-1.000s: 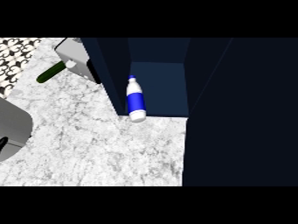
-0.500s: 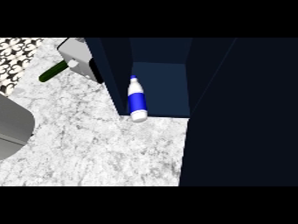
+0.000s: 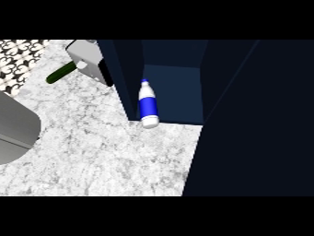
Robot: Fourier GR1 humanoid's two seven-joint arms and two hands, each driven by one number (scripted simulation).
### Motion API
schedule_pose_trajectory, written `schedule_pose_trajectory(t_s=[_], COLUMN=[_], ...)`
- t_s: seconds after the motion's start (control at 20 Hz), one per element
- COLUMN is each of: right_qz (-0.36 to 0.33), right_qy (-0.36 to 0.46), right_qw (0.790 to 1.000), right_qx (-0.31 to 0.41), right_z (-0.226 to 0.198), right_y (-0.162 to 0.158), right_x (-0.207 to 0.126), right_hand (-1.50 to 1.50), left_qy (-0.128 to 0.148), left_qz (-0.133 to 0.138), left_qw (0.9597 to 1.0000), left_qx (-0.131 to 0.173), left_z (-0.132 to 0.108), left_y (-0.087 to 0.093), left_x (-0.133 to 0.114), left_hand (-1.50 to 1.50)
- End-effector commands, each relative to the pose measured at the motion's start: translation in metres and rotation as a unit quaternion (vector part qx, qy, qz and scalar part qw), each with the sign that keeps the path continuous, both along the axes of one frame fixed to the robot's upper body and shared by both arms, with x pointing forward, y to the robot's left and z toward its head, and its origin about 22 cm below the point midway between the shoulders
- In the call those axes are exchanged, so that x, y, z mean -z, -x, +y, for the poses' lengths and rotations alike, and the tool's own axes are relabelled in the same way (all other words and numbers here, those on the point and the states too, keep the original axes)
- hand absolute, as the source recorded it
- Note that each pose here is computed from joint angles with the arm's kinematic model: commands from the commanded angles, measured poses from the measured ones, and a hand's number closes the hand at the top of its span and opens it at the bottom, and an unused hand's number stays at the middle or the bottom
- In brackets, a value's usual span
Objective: Pick up the bottled water, place it into the cabinet and close the cabinet
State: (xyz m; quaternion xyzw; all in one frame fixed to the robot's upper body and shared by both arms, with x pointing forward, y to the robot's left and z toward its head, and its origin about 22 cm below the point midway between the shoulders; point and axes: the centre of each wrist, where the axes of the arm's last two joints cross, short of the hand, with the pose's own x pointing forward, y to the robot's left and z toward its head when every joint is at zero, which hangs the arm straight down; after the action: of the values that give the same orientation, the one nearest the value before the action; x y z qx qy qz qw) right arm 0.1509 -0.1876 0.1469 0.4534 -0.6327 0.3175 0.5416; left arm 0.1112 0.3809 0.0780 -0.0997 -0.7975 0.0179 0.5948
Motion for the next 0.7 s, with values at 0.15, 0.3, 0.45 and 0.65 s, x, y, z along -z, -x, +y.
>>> schedule_pose_trajectory(t_s=[0.15,0.3,0.45,0.65], right_qz=[-0.053,-0.025,-0.027,0.004], right_qy=[-0.005,-0.010,0.019,0.077], right_qw=[0.998,0.998,0.999,0.995], right_qx=[0.037,0.048,0.006,-0.057], right_z=[0.039,0.059,0.091,0.134], right_y=[-0.005,-0.013,-0.024,-0.037], right_x=[-0.035,-0.038,-0.046,-0.060], right_hand=[1.50,1.50,1.50,1.50], left_qy=[-0.004,-0.006,-0.004,0.005], left_qz=[-0.003,-0.009,-0.020,-0.015], left_qw=[1.0000,0.9999,0.9995,0.9997], left_qx=[0.007,0.007,0.022,0.021], left_z=[0.015,0.023,0.022,0.034], left_y=[0.004,0.005,0.002,0.012], left_x=[-0.008,-0.009,-0.014,-0.011], left_hand=[-1.50,-1.50,-1.50,-1.50])
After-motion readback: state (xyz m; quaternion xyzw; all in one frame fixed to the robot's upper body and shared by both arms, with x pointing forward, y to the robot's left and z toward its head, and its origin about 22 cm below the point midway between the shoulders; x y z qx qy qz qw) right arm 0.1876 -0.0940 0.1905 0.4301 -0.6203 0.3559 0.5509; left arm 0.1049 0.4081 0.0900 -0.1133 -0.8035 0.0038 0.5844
